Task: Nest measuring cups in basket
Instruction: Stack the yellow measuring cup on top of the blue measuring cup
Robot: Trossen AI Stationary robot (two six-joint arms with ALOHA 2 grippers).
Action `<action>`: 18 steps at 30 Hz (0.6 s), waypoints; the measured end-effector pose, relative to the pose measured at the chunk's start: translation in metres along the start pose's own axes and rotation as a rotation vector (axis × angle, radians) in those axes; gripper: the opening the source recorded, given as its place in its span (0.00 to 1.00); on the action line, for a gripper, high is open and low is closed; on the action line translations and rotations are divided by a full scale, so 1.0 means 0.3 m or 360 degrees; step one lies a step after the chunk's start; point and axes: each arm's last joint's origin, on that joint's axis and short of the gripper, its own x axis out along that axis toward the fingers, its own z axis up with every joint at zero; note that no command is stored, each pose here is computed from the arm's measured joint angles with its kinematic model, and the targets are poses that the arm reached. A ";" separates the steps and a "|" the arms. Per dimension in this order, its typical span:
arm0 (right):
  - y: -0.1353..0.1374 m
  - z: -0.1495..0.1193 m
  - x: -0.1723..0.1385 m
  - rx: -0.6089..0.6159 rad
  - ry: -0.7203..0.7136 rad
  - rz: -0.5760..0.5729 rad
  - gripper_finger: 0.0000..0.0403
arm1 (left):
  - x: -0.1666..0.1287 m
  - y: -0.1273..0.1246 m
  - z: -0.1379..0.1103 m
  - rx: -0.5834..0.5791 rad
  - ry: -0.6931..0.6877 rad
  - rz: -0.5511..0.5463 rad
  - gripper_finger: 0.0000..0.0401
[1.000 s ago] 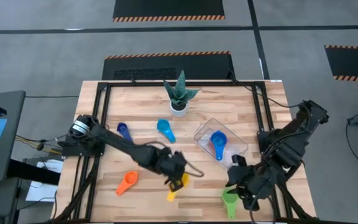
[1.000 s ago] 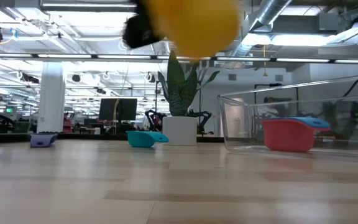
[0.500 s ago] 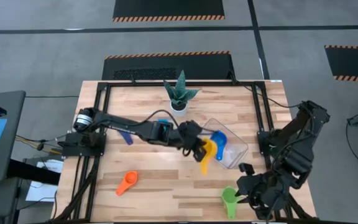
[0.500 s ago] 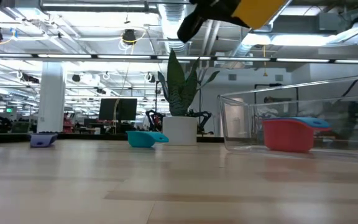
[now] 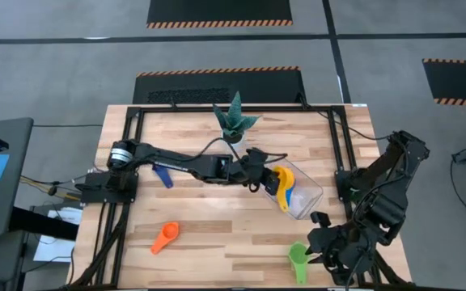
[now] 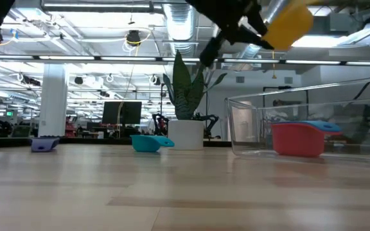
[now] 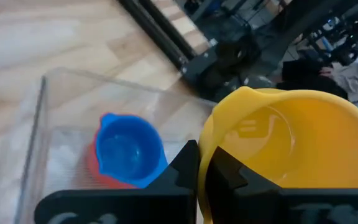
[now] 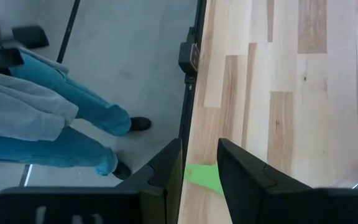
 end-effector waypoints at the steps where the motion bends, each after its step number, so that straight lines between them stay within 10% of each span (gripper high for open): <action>1: 0.000 0.000 0.000 0.0000 0.0000 0.0000 0.32 | 0.015 0.005 -0.010 -0.0016 0.0008 -0.0001 0.00; 18: -0.005 0.004 0.002 -0.0005 -0.0015 -0.0018 0.32 | 0.152 0.104 -0.072 -0.0167 -0.0026 0.0167 0.00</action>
